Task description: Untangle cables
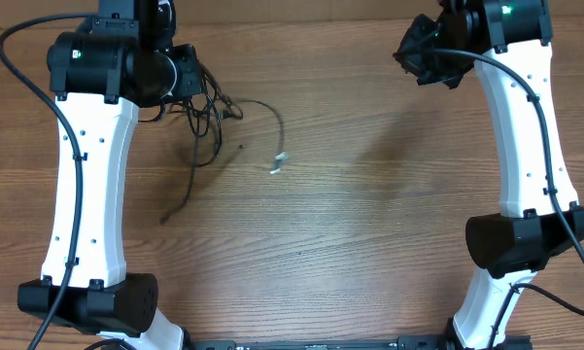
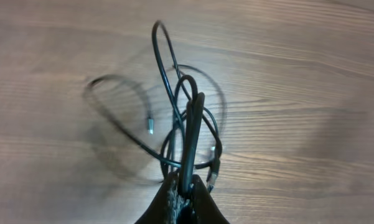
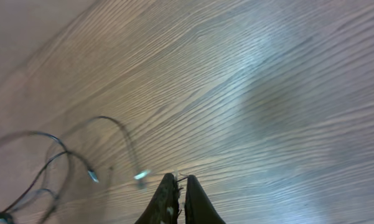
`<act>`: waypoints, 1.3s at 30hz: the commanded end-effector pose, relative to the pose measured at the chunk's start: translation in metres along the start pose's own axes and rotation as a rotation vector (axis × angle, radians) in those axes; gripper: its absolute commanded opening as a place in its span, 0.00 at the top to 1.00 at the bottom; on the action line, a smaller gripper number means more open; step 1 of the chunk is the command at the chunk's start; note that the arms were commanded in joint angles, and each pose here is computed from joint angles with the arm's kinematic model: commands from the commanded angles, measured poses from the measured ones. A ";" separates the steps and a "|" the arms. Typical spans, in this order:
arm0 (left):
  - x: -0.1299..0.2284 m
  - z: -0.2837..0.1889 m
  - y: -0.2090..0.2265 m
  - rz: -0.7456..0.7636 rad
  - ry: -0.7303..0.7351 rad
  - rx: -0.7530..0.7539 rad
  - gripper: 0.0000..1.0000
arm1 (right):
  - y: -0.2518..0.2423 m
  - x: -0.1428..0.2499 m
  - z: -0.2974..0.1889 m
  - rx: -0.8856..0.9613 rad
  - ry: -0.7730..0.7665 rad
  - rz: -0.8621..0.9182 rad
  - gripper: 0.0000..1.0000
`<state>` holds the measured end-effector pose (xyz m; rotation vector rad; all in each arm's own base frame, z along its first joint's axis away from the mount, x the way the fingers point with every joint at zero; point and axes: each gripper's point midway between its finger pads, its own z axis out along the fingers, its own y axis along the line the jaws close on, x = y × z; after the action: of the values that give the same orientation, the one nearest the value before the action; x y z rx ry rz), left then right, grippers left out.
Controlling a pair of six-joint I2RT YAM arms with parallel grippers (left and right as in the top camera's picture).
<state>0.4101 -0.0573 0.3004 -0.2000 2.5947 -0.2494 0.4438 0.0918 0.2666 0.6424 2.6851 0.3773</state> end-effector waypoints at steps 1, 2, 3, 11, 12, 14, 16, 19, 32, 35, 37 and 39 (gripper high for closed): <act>-0.004 -0.006 -0.041 0.199 -0.018 0.236 0.96 | 0.008 0.004 -0.006 -0.040 0.001 -0.136 0.95; -0.004 -0.011 -0.056 0.254 -0.029 0.320 0.96 | 0.019 0.011 -0.007 -0.109 0.037 -0.196 0.92; -0.003 -0.018 -0.074 0.321 -0.044 0.433 0.96 | 0.031 0.018 -0.010 -0.186 0.072 -0.260 0.88; -0.001 -0.058 -0.129 0.426 -0.099 0.822 0.96 | 0.088 0.064 -0.036 -0.574 0.220 -0.507 0.42; -0.002 -0.057 -0.129 0.392 -0.091 0.815 0.96 | 0.090 0.068 -0.036 -0.576 0.227 -0.512 0.42; -0.004 -0.058 -0.129 0.357 -0.083 0.819 0.96 | 0.091 0.071 -0.035 -0.558 0.238 -0.485 0.42; -0.007 -0.059 -0.130 0.306 -0.072 0.822 0.96 | 0.081 0.067 -0.024 -0.427 0.239 -0.329 0.41; -0.009 -0.059 -0.131 0.251 -0.054 0.824 0.96 | 0.074 0.068 -0.017 -0.326 0.235 -0.216 0.39; -0.005 -0.058 -0.131 0.232 -0.031 0.825 0.96 | 0.088 0.092 0.034 -0.254 0.327 -0.217 0.43; -0.005 -0.058 -0.131 0.231 -0.032 0.824 0.96 | 0.088 0.098 0.043 -0.237 0.352 -0.219 0.44; -0.006 -0.058 -0.130 0.231 -0.034 0.820 0.96 | 0.083 0.102 0.050 -0.201 0.368 -0.219 0.46; -0.009 -0.056 -0.127 0.229 -0.047 0.800 0.96 | 0.073 0.102 0.059 -0.139 0.362 -0.222 0.48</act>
<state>0.4006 -0.1712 0.3746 0.3676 2.2549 -1.1176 0.4099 0.2197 0.2244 0.2293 2.9624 0.7850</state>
